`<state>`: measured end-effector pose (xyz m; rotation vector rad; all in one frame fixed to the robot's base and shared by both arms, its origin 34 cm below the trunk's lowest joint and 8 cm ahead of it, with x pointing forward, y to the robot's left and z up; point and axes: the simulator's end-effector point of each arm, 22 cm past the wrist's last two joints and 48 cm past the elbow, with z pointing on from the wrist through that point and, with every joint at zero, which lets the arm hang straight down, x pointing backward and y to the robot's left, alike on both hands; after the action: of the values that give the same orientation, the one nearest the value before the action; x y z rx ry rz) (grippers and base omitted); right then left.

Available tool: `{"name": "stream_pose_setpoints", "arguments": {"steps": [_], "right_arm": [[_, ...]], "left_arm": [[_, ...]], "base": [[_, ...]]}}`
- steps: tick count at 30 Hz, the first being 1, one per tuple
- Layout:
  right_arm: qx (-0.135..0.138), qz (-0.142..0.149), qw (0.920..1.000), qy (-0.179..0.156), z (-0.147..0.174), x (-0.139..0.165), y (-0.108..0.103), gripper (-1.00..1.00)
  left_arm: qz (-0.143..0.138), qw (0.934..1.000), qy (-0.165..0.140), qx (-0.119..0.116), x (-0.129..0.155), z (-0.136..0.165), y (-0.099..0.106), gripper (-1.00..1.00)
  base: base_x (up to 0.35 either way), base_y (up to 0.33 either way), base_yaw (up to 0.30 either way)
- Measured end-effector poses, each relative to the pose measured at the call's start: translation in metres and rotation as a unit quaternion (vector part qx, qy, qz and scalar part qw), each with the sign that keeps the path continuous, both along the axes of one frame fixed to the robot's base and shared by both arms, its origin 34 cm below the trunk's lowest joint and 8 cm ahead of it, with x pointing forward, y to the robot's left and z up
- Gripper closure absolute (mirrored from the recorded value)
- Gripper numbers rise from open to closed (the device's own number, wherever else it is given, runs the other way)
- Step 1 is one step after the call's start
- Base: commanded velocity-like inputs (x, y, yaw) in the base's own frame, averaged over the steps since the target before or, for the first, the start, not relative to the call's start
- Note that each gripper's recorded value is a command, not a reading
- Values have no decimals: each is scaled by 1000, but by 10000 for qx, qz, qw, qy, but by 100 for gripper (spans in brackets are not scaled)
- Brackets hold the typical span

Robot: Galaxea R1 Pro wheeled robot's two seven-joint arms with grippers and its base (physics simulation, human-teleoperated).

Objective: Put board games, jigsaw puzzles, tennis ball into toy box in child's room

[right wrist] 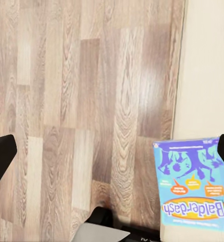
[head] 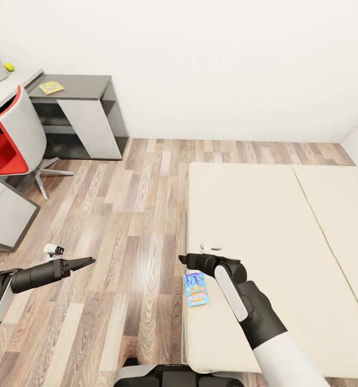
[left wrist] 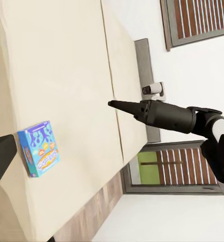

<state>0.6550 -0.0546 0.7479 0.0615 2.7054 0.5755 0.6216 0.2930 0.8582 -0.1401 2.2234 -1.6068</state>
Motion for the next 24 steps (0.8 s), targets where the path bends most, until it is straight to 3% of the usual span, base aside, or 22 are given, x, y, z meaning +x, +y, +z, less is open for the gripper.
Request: {"name": "stream_pose_setpoints", "arguments": {"steps": [10,24], "right_arm": [[16,2,10000,-66,8,3,2,-100],[39,-47,9996,-266,22,12,3,-100]], "left_arm": [[0,10000,-69,0,2,7,0,-100],[2,9998,-180,-1,5,19,0,-100]], "base": [[0,0,-150],[0,0,-14]]}}
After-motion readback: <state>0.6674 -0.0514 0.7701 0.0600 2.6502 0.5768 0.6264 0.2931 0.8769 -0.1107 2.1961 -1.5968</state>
